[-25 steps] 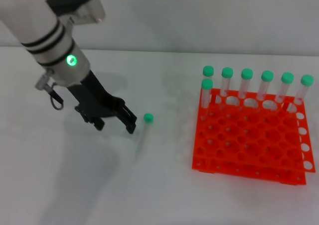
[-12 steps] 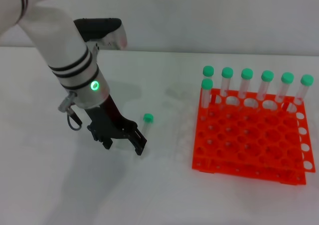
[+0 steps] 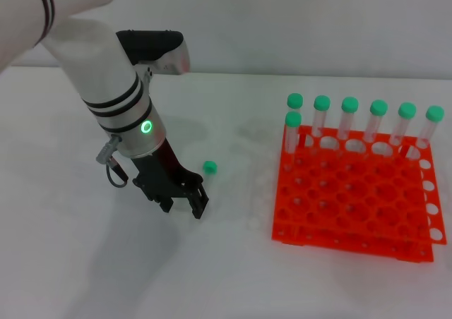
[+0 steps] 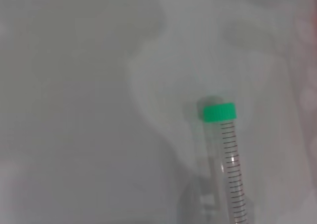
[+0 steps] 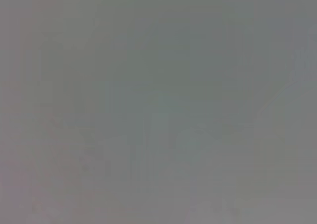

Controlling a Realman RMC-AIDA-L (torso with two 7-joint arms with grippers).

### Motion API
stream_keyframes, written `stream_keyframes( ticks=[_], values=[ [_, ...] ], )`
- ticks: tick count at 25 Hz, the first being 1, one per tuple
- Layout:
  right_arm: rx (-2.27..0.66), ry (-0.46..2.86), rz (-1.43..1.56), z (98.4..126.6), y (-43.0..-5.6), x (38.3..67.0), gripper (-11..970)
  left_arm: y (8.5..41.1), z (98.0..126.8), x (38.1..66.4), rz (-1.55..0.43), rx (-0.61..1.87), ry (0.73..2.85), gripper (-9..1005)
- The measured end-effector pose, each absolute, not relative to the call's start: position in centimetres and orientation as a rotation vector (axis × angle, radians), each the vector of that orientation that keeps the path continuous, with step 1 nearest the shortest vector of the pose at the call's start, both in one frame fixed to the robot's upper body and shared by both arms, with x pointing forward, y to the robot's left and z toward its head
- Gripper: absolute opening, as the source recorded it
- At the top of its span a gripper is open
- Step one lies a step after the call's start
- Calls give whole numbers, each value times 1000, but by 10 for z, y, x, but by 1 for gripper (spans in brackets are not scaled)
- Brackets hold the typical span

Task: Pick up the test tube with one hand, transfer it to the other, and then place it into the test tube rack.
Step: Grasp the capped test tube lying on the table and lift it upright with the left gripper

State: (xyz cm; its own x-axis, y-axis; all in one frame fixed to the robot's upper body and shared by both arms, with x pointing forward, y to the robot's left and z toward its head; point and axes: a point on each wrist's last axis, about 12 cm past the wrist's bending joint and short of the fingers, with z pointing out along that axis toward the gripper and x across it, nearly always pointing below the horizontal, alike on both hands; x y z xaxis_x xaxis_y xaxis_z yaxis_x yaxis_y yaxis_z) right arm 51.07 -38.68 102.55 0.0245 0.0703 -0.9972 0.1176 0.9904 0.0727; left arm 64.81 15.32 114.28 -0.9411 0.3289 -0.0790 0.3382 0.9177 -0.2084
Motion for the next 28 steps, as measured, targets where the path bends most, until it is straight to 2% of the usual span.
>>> stream_keyframes(
  ticks=[5,28],
  values=[
    [149,1551,-39,1025,-388,509,767,152,1141,647,-333,538,3039,596],
    [137,1551,-33,1025,-387,509,761,144,1130,645,-280,548,3030,568]
  ],
)
